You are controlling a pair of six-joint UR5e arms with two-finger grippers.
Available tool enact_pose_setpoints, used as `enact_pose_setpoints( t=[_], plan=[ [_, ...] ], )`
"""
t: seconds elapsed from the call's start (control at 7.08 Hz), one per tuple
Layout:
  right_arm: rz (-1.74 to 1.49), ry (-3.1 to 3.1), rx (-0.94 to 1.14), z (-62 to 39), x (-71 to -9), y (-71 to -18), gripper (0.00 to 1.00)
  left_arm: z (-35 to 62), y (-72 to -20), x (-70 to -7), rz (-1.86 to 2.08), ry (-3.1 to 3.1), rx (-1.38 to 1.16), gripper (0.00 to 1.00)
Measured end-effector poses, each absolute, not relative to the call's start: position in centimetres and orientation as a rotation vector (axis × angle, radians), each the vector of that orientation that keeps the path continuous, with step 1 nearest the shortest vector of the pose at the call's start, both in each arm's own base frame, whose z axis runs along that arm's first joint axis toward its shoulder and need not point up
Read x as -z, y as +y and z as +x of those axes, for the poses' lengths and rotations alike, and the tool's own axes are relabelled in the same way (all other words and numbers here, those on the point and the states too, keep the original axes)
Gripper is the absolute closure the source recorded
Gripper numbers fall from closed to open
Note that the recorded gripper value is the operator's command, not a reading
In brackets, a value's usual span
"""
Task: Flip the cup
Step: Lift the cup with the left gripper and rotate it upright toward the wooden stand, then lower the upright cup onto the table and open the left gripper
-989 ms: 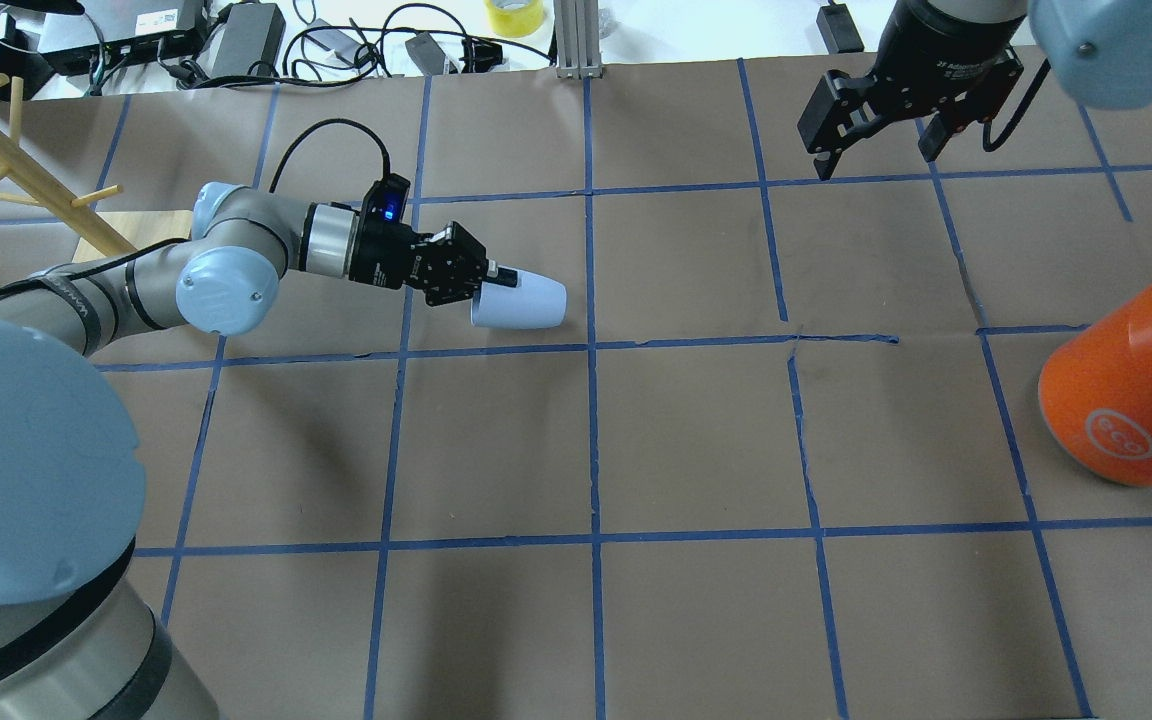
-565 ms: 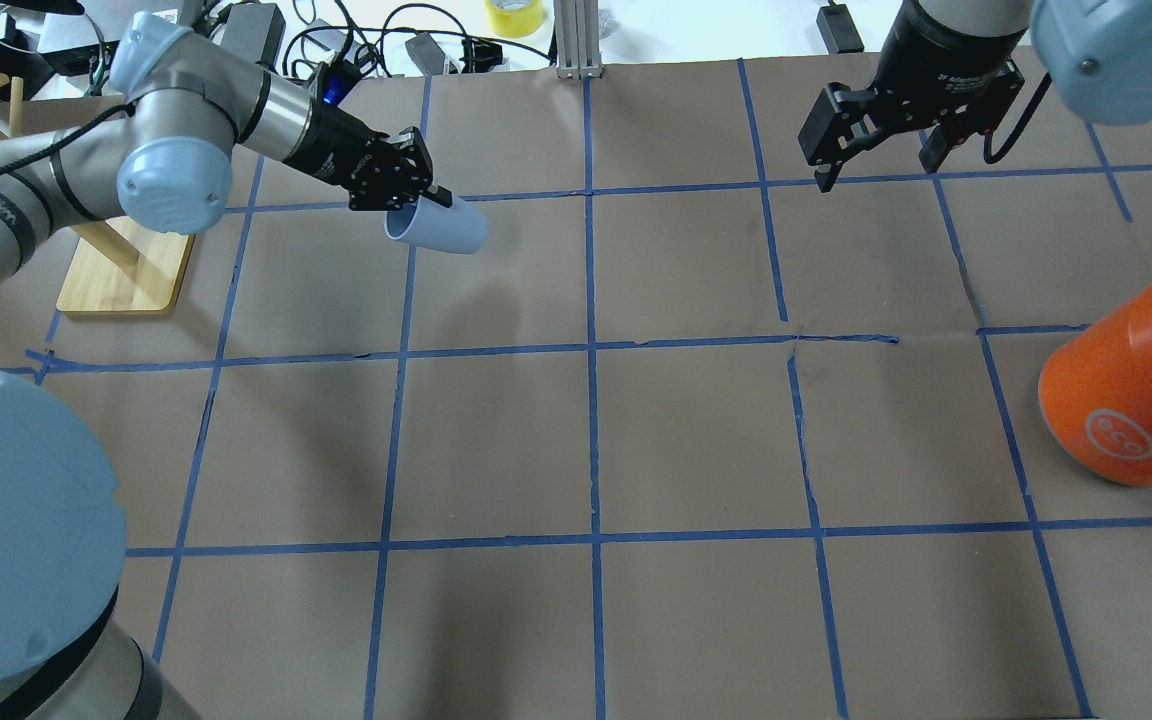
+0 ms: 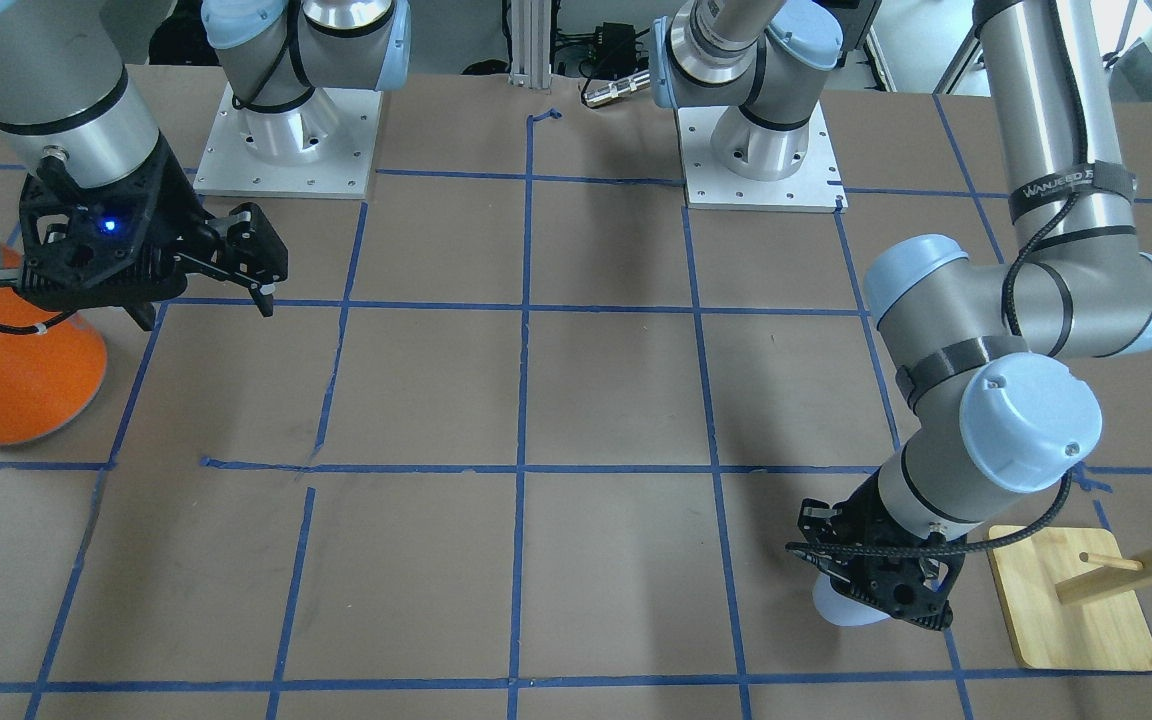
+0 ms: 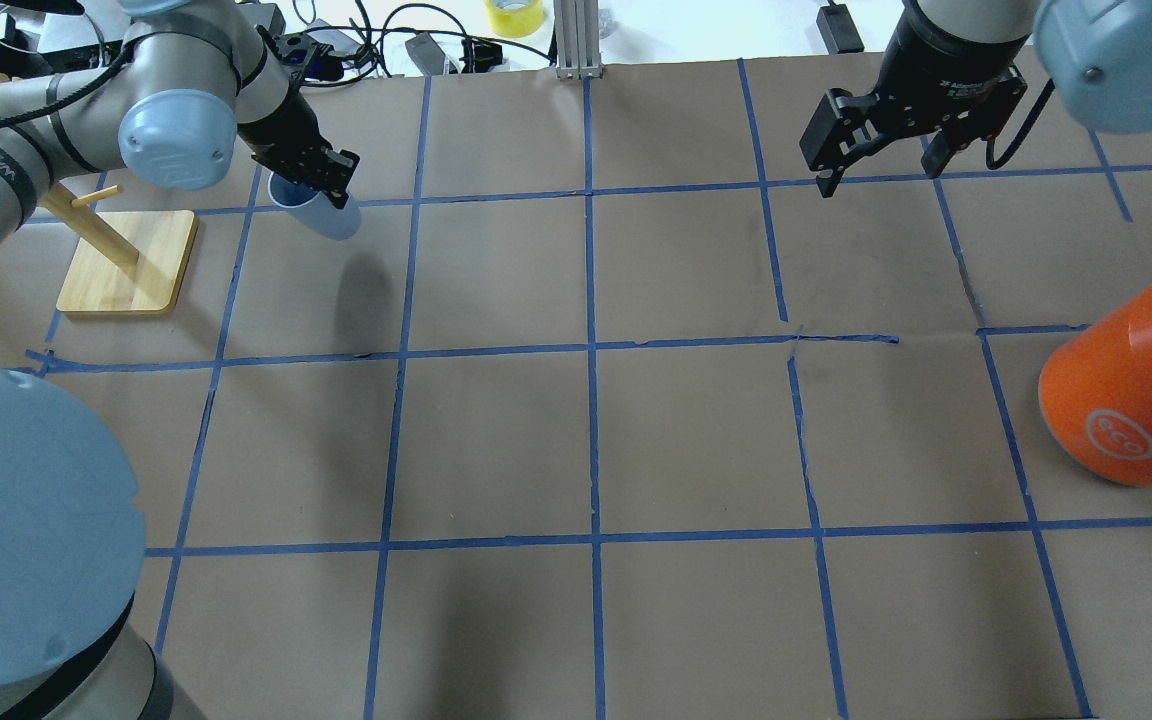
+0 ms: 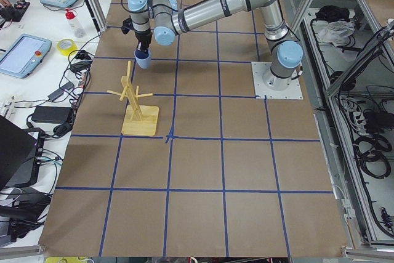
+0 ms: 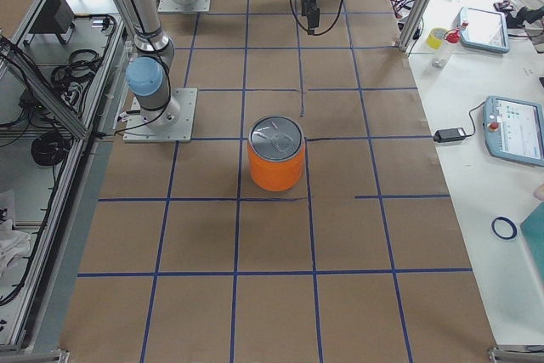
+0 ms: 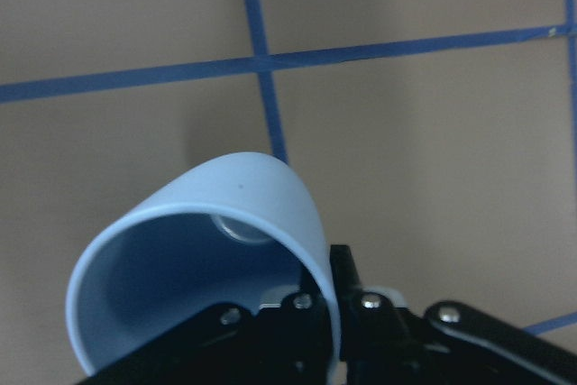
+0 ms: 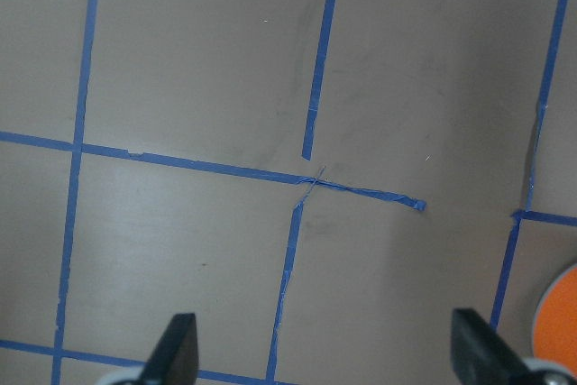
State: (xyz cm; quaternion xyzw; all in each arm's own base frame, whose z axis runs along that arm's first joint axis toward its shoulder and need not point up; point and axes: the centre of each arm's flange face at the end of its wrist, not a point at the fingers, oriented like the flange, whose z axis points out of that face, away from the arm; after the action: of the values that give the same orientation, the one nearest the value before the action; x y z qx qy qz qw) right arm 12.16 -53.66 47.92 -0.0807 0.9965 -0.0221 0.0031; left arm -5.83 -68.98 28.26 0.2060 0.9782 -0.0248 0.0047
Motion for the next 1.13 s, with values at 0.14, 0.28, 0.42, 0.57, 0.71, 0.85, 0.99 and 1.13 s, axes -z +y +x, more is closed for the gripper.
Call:
enact_pose_setpoints(
  t=[0.14, 0.28, 0.42, 0.57, 0.71, 0.85, 0.99, 1.13],
  plan=[
    [-0.253, 3.124, 0.068, 12.2, -47.9, -53.6, 0.0, -5.6, -68.8, -27.0, 0.679, 3.035, 0.059, 0.01],
    [-0.253, 3.125, 0.068, 12.1, -47.9, -53.6, 0.0, -5.6, -68.6, -25.9, 0.686, 3.023, 0.059, 0.0],
    [-0.253, 3.126, 0.067, 12.1, -47.9, -53.6, 0.0, -5.6, -68.4, -25.3, 0.682, 3.018, 0.055, 0.0],
    [-0.253, 3.127, 0.063, 12.1, -47.8, -53.6, 0.0, -5.5, -68.3, -25.4, 0.678, 3.014, 0.052, 0.0],
    [-0.253, 3.131, 0.055, 12.1, -47.6, -53.5, 0.0, -6.0, -67.9, -26.3, 0.684, 3.004, 0.054, 0.0],
    [-0.253, 3.136, 0.043, 12.0, -47.2, -53.4, 0.0, -7.7, -67.2, -28.3, 0.698, 2.993, 0.06, 0.0],
    [-0.251, 3.139, 0.035, 11.9, -46.9, -53.3, 0.0, -10.4, -65.8, -31.5, 0.667, 2.994, 0.082, 0.0],
    [-0.25, 3.141, 0.03, 11.9, -46.7, -53.3, 0.0, -12.5, -64.0, -35.2, 0.584, 3.01, 0.117, 0.0]
  ],
)
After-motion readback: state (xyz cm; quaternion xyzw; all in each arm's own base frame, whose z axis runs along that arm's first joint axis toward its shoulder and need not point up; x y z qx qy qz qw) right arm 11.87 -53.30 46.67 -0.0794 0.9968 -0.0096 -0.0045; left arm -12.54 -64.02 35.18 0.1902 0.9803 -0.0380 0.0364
